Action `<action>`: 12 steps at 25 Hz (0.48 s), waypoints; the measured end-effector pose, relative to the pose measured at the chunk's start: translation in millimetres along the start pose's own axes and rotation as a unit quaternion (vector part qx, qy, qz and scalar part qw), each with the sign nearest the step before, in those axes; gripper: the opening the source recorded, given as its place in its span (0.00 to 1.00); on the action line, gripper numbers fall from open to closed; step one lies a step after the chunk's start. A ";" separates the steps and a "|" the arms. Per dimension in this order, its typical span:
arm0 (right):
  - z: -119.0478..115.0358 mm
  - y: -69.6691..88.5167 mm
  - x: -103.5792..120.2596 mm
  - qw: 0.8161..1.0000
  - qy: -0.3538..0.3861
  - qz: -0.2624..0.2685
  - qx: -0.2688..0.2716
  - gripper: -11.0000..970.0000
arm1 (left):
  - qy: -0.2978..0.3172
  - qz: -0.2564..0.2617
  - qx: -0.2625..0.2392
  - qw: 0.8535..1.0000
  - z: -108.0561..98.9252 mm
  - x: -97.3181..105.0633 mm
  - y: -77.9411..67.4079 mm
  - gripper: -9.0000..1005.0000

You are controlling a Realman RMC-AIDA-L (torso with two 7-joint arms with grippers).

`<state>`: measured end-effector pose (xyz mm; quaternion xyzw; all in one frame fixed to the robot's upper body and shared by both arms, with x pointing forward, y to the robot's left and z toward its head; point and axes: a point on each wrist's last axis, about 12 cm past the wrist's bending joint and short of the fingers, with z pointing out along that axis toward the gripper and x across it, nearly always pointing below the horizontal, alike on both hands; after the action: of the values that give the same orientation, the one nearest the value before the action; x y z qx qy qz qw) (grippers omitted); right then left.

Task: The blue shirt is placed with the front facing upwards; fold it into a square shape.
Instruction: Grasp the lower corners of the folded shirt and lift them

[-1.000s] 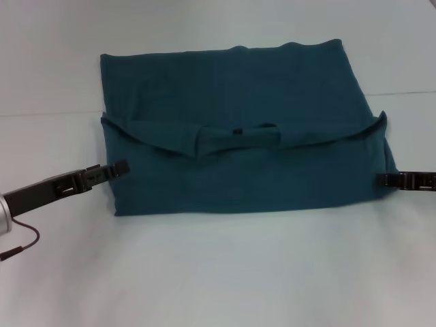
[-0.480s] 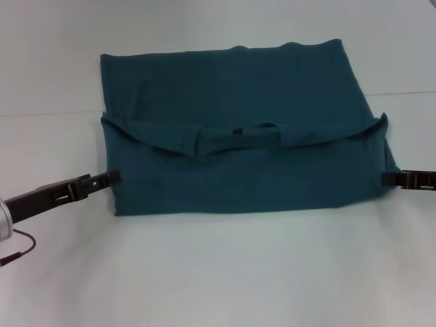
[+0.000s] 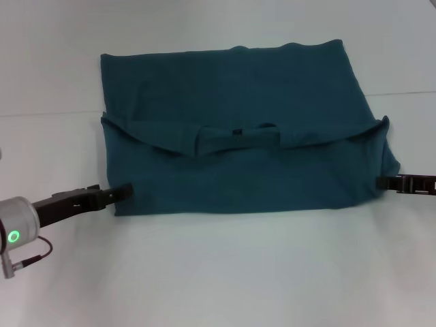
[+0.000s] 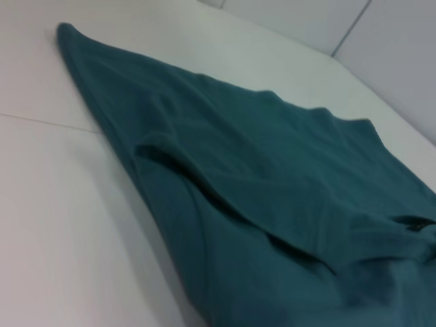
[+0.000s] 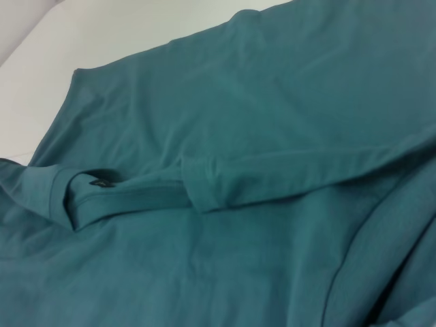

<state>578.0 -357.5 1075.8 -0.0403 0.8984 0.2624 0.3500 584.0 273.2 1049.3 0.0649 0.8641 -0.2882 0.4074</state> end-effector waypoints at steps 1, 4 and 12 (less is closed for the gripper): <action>0.4 0.7 0.5 1.000 0.001 -0.001 -0.002 0.01 | 0.002 0.002 0.000 1.000 1.9 -0.4 -1.1 0.86; 0.3 1.5 1.4 1.000 0.001 -0.001 -0.006 0.01 | 0.005 0.005 -0.001 1.000 7.2 -1.3 -4.1 0.86; -6.8 -3.2 3.5 1.000 -0.013 0.005 -0.010 0.01 | 0.014 0.012 -0.005 1.000 15.0 -0.4 -8.2 0.86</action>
<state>572.1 -363.2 1076.3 -0.0357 0.8913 0.2731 0.3603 591.5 258.1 1045.8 0.0777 0.8704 -0.2782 0.3988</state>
